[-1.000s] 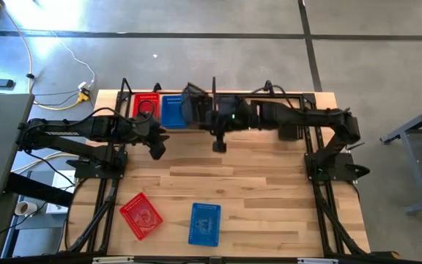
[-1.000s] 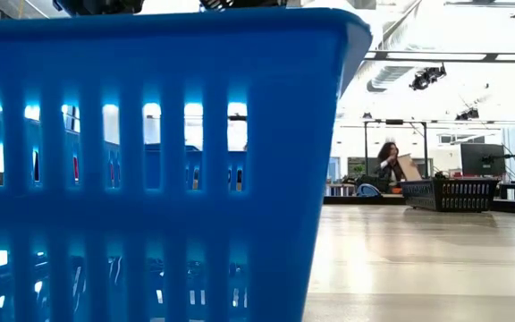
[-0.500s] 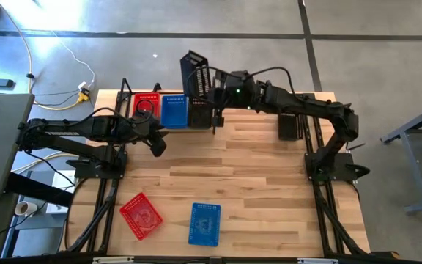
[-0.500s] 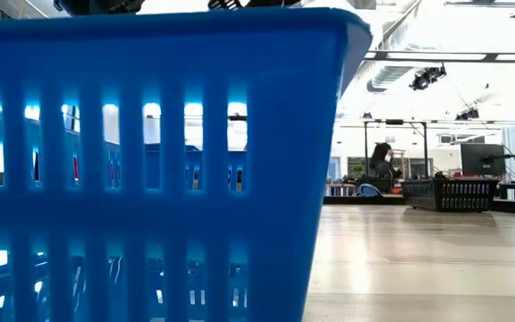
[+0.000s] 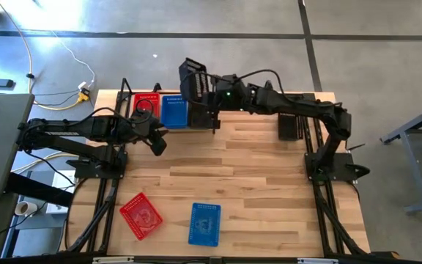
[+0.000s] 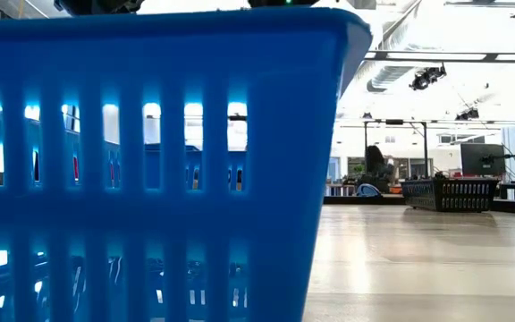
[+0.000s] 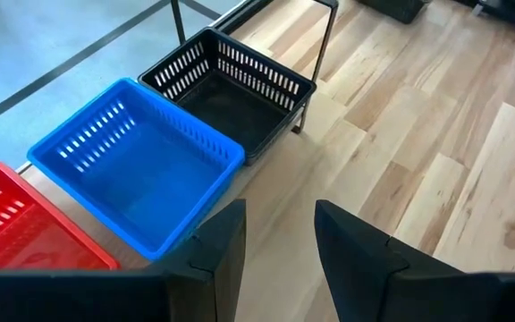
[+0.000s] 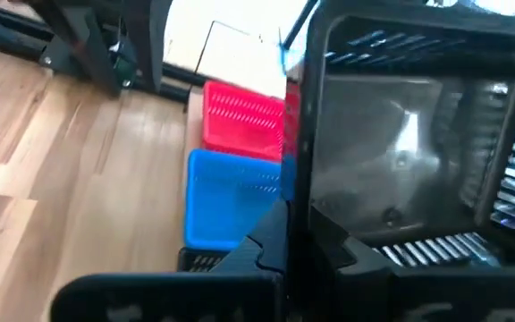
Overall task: Stack baskets on shelf by color
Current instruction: Stack the bottom black bin on the other black bin
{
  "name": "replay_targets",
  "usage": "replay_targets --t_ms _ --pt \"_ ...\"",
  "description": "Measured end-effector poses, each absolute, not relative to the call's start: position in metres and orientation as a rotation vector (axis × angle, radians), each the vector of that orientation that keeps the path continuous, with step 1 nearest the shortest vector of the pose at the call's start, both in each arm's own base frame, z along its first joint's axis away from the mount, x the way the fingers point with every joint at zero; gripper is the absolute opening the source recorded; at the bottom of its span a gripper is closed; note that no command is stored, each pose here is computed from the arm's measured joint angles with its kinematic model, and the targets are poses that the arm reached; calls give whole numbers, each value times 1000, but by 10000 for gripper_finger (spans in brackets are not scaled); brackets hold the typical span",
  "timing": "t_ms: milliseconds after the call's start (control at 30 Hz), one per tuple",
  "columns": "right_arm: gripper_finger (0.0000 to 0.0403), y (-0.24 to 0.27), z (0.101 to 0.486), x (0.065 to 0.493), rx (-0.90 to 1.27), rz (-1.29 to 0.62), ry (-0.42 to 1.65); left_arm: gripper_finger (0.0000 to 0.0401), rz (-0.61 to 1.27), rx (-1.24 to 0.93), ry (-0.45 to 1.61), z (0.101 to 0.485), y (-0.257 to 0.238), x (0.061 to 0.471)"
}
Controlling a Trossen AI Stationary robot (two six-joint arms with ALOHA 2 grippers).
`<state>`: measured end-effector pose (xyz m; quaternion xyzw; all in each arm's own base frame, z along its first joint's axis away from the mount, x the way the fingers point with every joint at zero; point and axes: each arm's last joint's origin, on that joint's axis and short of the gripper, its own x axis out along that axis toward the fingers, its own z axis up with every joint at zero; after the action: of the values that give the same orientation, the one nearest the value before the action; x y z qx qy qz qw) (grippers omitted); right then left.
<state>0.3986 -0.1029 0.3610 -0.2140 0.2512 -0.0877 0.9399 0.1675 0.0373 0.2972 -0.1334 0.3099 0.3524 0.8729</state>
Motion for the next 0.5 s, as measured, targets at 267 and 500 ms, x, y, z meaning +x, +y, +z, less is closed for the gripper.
replay_targets --t_ms 267,500 --pt "0 -99 335 409 -312 -162 610 126 742 -277 648 297 38 167" --pt "0 -102 311 418 -264 -122 685 126 738 -278 651 297 37 167"
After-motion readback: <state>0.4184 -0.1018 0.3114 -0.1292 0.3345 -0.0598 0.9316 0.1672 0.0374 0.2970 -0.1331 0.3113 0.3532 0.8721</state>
